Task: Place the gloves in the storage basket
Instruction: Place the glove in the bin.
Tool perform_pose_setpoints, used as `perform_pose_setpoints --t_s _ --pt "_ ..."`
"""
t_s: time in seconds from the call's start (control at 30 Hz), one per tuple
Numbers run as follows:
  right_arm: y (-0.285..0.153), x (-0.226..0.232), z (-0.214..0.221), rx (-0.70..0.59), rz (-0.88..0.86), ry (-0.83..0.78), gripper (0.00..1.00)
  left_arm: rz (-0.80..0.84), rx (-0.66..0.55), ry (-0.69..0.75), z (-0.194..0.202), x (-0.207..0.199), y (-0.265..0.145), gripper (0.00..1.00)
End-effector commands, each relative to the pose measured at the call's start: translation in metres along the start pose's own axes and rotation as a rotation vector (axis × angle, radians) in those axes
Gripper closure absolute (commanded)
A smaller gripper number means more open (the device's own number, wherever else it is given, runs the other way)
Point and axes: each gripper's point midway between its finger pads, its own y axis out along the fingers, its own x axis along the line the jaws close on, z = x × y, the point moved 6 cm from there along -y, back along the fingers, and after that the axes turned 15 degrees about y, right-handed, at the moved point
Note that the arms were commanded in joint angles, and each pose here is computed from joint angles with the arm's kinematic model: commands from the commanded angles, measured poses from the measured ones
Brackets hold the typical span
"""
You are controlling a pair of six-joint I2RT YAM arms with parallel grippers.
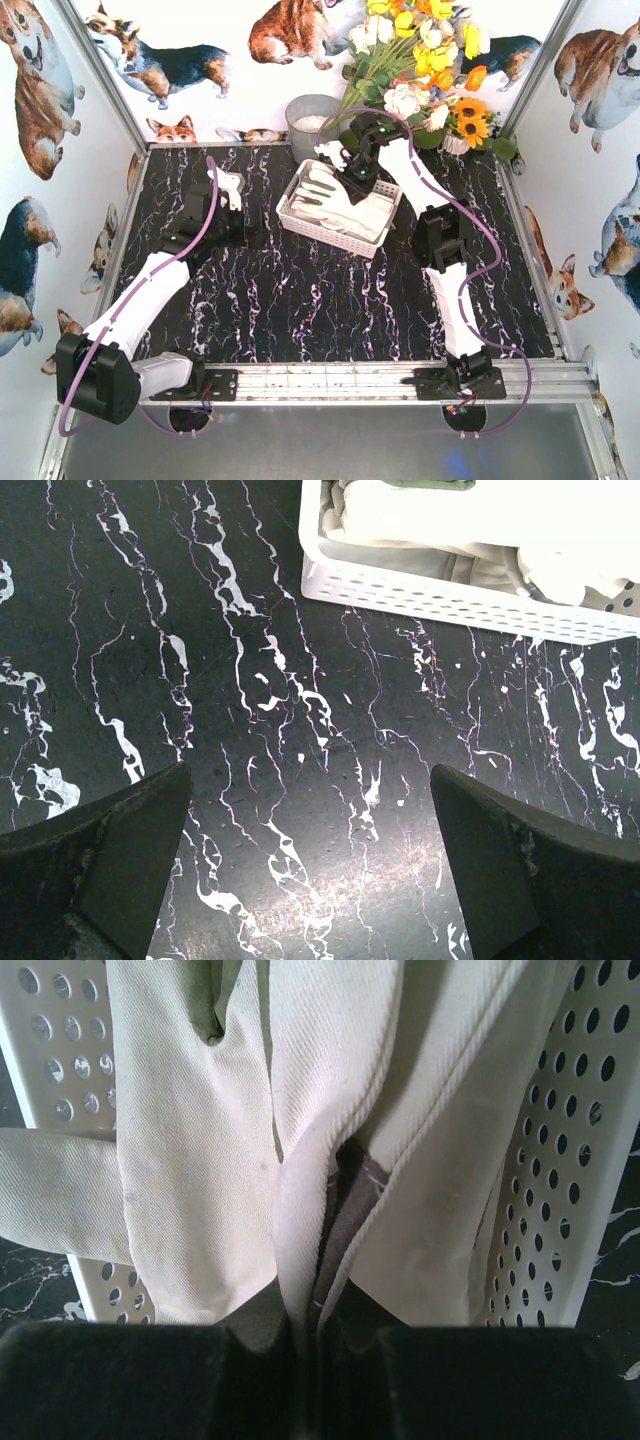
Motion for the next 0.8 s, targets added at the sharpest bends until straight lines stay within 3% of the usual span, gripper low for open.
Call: perform_pose_setpoints --t_s 0.0,0.43,0.77 --pt "-0.011 -0.016 -0.021 -0.098 0.079 -0.030 1.00 -0.001 -0.021 0.008 -0.003 0.005 0.002 0.00" --pt "-0.035 -0.009 -0.030 -0.135 0.089 -0.088 1.00 0.021 -0.027 0.007 -0.004 0.002 0.003 0.00" --pt "-0.018 -0.021 -0.018 -0.055 0.125 -0.086 1.00 0.034 -0.029 0.009 -0.004 0.001 0.003 0.00"
